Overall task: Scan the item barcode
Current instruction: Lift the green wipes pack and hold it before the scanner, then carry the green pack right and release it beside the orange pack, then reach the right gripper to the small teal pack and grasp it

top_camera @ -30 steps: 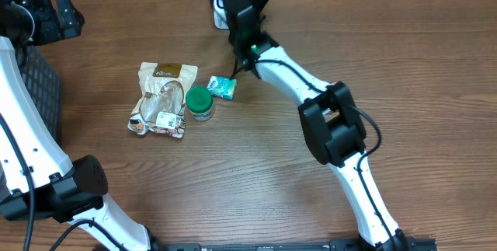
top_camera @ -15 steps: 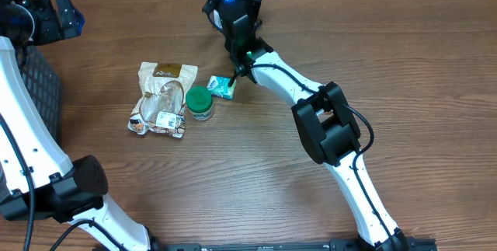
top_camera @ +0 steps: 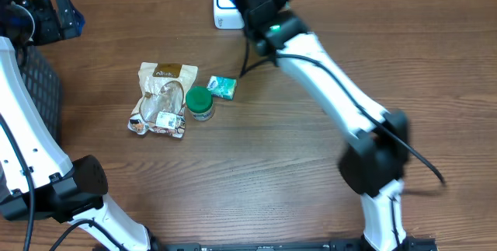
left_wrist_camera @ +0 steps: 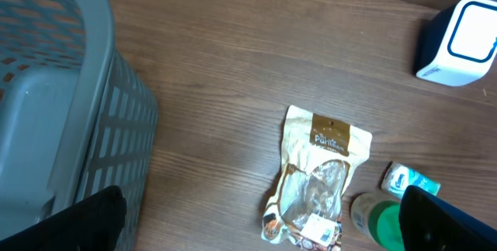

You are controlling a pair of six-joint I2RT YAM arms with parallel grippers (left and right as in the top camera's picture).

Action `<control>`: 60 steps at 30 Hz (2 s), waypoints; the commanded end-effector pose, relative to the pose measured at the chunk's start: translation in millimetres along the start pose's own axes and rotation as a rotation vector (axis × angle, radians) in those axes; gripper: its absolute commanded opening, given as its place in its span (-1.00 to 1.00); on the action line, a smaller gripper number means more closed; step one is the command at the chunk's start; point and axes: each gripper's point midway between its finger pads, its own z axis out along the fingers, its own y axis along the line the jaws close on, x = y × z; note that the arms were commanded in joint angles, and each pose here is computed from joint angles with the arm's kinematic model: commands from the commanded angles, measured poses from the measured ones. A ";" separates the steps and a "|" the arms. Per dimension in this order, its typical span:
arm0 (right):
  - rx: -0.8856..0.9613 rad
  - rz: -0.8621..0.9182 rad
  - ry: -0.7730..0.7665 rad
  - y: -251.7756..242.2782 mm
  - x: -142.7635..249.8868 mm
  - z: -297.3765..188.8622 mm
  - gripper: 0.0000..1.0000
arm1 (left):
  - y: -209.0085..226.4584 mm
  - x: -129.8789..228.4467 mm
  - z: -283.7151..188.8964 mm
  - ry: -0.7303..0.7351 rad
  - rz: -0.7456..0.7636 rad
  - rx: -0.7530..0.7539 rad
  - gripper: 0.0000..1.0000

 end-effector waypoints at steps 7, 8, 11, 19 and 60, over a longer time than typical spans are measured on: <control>-0.539 0.692 0.423 14.6 88.3 -71.7 -0.92 | -4.5 -4.1 -12.8 -0.036 0.022 0.003 0.99; -0.565 0.701 0.473 18.0 100.5 -70.9 -0.92 | -4.5 -4.1 -12.8 -0.036 0.022 0.003 1.00; -0.585 0.724 0.583 24.9 134.3 -60.8 -0.92 | -4.5 -4.1 -12.8 -0.036 0.022 0.003 0.99; -0.603 0.796 0.805 56.9 229.3 -26.9 -0.92 | -4.5 -4.1 -12.8 -0.036 0.022 0.003 1.00; -0.820 1.029 0.488 10.0 141.9 -11.2 0.90 | -4.5 -4.1 -12.8 -0.036 0.022 0.003 1.00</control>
